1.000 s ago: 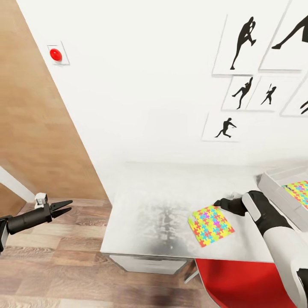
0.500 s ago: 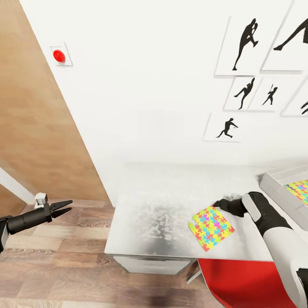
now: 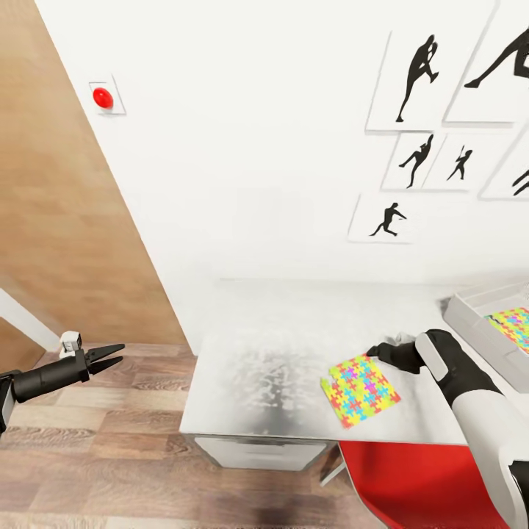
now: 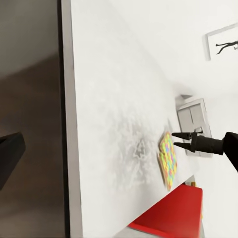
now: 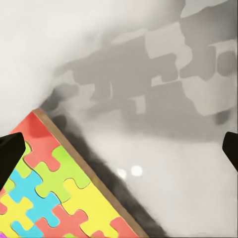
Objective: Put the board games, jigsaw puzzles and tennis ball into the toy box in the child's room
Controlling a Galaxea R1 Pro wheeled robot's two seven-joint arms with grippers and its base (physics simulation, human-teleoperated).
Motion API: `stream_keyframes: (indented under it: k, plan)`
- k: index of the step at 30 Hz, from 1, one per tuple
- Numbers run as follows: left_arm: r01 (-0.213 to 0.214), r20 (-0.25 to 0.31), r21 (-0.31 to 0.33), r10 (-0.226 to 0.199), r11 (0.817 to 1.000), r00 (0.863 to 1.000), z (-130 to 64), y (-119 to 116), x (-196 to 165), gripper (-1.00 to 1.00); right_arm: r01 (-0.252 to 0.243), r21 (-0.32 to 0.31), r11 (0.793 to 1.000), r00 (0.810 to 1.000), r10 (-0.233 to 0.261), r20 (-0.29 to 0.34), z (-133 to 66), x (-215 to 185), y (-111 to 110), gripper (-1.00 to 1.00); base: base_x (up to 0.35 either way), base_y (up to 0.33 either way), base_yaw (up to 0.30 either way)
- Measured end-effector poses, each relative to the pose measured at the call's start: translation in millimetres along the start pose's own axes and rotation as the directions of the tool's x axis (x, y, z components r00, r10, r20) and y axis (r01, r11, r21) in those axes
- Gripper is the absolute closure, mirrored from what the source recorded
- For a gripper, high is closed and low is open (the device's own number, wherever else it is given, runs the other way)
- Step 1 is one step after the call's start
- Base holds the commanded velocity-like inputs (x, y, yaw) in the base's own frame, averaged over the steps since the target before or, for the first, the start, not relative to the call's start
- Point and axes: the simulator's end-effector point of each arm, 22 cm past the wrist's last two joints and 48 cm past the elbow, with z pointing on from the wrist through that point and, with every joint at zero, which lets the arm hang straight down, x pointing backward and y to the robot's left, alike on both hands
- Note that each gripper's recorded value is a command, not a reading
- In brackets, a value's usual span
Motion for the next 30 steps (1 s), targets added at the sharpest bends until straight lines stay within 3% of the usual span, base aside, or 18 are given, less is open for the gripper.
stream_keyframes:
  k: [9, 23, 30]
  plan:
    - [-0.004, 0.002, 0.003, 0.004, 1.0, 1.0, -0.6, -2.7, -1.5, -1.0, -0.001, 0.001, 1.0, 1.0, 0.001, -0.005, -0.2, 2.3, 0.4, -1.0, -0.08, 0.055, -0.015]
    - [-0.004, 0.003, 0.003, 0.004, 1.0, 1.0, -0.7, -2.8, -1.6, -1.0, -0.001, -0.002, 1.0, 1.0, 0.001, -0.006, 0.0, 2.9, 1.9, -1.0, -0.197, 0.049, -0.001]
    - [-0.004, 0.003, 0.003, 0.004, 1.0, 1.0, -1.1, -3.4, -1.6, -1.0, 0.01, 0.014, 1.0, 1.0, -0.01, -0.003, -1.3, 1.8, -1.5, -1.0, -0.027, 0.187, 0.0]
